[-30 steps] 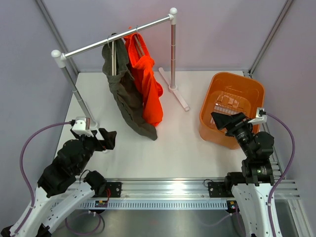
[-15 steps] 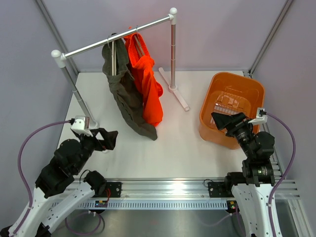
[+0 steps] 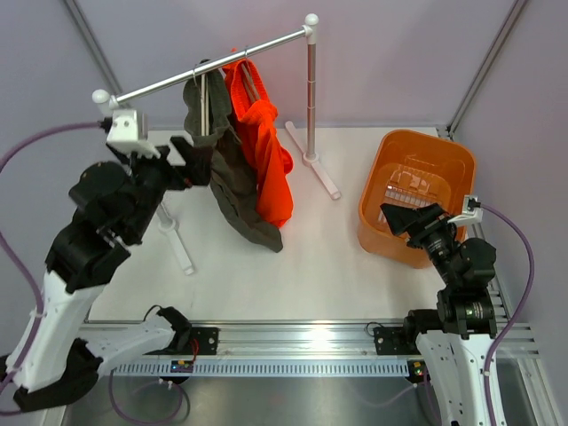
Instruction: Remove the shorts from the hanger
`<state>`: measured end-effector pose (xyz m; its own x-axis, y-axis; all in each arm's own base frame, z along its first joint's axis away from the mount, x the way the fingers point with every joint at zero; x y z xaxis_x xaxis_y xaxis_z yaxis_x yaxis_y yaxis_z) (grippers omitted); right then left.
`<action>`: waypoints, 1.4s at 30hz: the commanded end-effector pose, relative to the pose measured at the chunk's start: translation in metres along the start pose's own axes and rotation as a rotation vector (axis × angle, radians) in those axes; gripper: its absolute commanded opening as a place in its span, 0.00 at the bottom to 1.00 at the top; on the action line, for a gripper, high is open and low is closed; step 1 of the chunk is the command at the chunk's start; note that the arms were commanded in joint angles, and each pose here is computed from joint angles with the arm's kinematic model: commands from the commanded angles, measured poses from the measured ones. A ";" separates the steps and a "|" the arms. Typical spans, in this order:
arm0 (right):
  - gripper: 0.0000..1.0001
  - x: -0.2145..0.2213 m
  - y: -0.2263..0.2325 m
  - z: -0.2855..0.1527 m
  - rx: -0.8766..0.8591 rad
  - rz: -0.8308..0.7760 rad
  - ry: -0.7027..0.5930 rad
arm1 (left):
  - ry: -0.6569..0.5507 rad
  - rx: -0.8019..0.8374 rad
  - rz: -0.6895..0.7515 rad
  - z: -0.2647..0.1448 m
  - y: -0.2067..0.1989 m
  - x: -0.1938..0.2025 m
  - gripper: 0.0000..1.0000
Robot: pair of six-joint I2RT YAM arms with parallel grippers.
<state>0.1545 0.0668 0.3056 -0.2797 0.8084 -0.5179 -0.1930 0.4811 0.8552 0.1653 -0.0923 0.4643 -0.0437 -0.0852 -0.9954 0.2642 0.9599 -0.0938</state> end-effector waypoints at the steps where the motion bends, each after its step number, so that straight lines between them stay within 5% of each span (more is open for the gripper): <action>1: 0.99 -0.006 0.009 -0.001 -0.015 -0.021 -0.009 | -0.037 -0.169 0.088 0.029 0.006 -0.036 0.99; 11: 0.99 -0.004 0.004 0.005 -0.001 -0.017 0.009 | 0.104 -0.277 0.151 0.114 0.013 -0.054 0.88; 42: 0.99 0.001 -0.010 0.013 0.022 -0.006 0.032 | 0.240 -0.234 0.123 0.196 0.041 -0.011 0.66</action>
<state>0.1658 0.0673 0.2922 -0.3184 0.7990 -0.5101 -0.1413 0.4921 0.8590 0.3599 -0.1012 0.4513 -0.3224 0.0934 -0.9420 0.0390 0.9956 0.0854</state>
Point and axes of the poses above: each gripper's point midway between its finger pads, its own z axis out along the fingers, its own y axis along the line the jaws close on, x = y × z, the point moved 7 cm from there along -z, back along the fingers, and after that the axes turned 10 degrees about z, right-handed, at the moved point
